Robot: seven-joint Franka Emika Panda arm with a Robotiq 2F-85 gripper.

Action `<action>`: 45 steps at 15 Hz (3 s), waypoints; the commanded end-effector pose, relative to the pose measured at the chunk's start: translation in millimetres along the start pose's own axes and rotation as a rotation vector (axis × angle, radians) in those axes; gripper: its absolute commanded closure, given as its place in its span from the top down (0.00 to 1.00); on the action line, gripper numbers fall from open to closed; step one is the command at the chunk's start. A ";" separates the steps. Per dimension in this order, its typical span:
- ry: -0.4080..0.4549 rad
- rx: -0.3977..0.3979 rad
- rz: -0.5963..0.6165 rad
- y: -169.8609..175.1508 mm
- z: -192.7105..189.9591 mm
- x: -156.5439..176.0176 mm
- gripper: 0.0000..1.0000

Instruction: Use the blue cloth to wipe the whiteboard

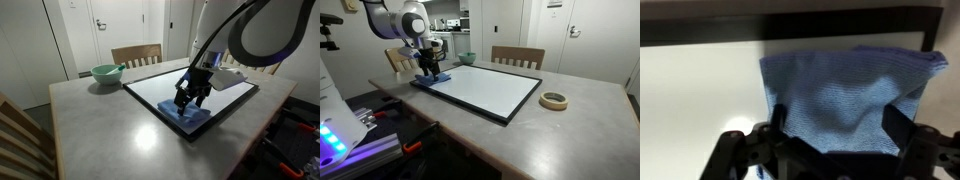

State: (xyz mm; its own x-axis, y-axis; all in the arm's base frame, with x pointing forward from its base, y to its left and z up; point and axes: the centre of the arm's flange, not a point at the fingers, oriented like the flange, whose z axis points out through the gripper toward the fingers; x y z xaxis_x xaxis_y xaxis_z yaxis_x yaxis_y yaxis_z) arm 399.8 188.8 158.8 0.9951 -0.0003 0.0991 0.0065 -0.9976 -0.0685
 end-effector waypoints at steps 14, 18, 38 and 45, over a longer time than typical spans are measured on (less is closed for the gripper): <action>-0.115 0.041 -0.080 -10.5 19.5 1.4 0.02; -0.229 0.003 -0.129 -13.3 22.7 0.9 0.03; -0.242 -0.128 -0.079 -27.8 28.9 -0.3 0.03; -0.226 -0.104 -0.109 -15.1 25.2 24.7 0.03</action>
State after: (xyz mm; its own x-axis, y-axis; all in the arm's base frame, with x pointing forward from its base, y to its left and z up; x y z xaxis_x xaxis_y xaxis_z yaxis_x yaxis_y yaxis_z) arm 407.7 219.7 159.4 0.9902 0.0843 -0.1114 0.0885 -0.9955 0.0336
